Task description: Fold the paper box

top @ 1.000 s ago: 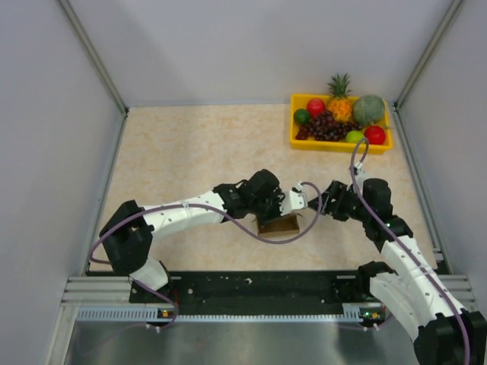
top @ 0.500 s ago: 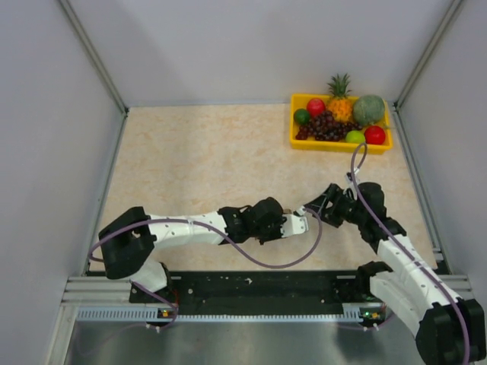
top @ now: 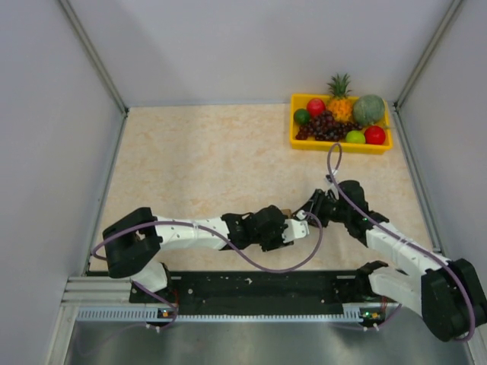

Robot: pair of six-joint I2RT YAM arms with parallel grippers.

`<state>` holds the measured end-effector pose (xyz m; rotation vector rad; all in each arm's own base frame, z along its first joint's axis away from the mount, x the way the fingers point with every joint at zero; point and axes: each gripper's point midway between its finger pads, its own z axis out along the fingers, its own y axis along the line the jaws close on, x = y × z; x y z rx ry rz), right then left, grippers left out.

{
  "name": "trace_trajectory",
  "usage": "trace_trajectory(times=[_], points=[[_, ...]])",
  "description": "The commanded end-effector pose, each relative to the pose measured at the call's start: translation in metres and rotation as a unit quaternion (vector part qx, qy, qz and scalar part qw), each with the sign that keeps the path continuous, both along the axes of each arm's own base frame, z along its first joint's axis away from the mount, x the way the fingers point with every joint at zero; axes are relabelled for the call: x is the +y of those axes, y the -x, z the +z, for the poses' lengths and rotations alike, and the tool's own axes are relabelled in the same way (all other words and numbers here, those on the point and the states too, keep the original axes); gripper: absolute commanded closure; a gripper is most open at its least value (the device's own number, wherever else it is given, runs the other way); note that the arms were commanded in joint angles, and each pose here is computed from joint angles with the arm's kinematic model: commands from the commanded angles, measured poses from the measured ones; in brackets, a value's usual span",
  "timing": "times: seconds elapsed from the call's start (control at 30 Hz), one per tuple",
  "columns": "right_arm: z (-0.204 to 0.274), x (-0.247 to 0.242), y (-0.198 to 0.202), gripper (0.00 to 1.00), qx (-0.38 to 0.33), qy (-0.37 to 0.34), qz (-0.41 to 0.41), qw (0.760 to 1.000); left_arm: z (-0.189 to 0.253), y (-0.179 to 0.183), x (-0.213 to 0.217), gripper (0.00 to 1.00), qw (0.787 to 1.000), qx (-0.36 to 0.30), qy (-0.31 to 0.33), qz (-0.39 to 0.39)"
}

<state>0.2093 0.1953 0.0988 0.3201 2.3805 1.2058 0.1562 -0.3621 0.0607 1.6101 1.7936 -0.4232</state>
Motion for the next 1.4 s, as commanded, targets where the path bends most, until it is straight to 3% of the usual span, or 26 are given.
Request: trace_trajectory(times=[0.0, 0.27, 0.43, 0.53, 0.57, 0.63, 0.67, 0.8, 0.87, 0.9, 1.07, 1.23, 1.37], points=[[0.018, 0.038, -0.004, 0.73, -0.015, -0.051, 0.042, 0.998, -0.006, 0.012, 0.000, 0.54, 0.998, 0.051, 0.023, 0.008], [0.007, 0.070, -0.003, 0.77, -0.014, -0.057, 0.082, 0.995, 0.006, 0.003, 0.005, 0.50, 0.995, 0.071, 0.045, 0.048], [0.002, 0.071, -0.007, 0.77, -0.011, -0.045, 0.086, 0.995, 0.081, -0.008, 0.002, 0.48, 0.978, 0.113, 0.138, 0.105], [0.005, 0.070, -0.011, 0.76, -0.020, -0.032, 0.085, 0.996, 0.113, -0.031, 0.027, 0.51, 0.943, 0.176, 0.204, 0.195], [0.007, 0.069, -0.012, 0.76, -0.026, -0.029, 0.086, 0.996, 0.104, -0.045, 0.049, 0.52, 0.921, 0.209, 0.206, 0.256], [0.007, 0.069, -0.014, 0.76, -0.024, -0.022, 0.087, 0.996, 0.108, -0.045, 0.068, 0.54, 0.901, 0.244, 0.226, 0.279], [0.005, 0.069, -0.013, 0.76, -0.023, -0.018, 0.090, 0.995, 0.094, -0.051, 0.086, 0.55, 0.874, 0.275, 0.231, 0.327], [0.009, 0.070, -0.014, 0.76, -0.026, -0.018, 0.093, 0.995, 0.076, -0.043, 0.106, 0.59, 0.818, 0.362, 0.260, 0.364], [0.009, 0.069, -0.013, 0.76, -0.025, -0.019, 0.093, 0.995, 0.059, -0.039, 0.113, 0.67, 0.786, 0.402, 0.267, 0.386], [0.008, 0.069, -0.011, 0.76, -0.024, -0.020, 0.095, 0.995, 0.064, -0.044, 0.108, 0.72, 0.782, 0.404, 0.292, 0.375], [0.007, 0.068, -0.008, 0.76, -0.021, -0.018, 0.096, 0.995, 0.037, -0.043, 0.100, 0.89, 0.739, 0.467, 0.277, 0.398], [0.003, 0.067, -0.006, 0.76, -0.015, -0.024, 0.091, 0.995, 0.027, -0.049, 0.087, 0.95, 0.713, 0.502, 0.287, 0.396], [0.001, 0.068, -0.004, 0.76, -0.009, -0.030, 0.092, 0.995, 0.023, -0.054, 0.081, 1.00, 0.707, 0.512, 0.285, 0.396]])
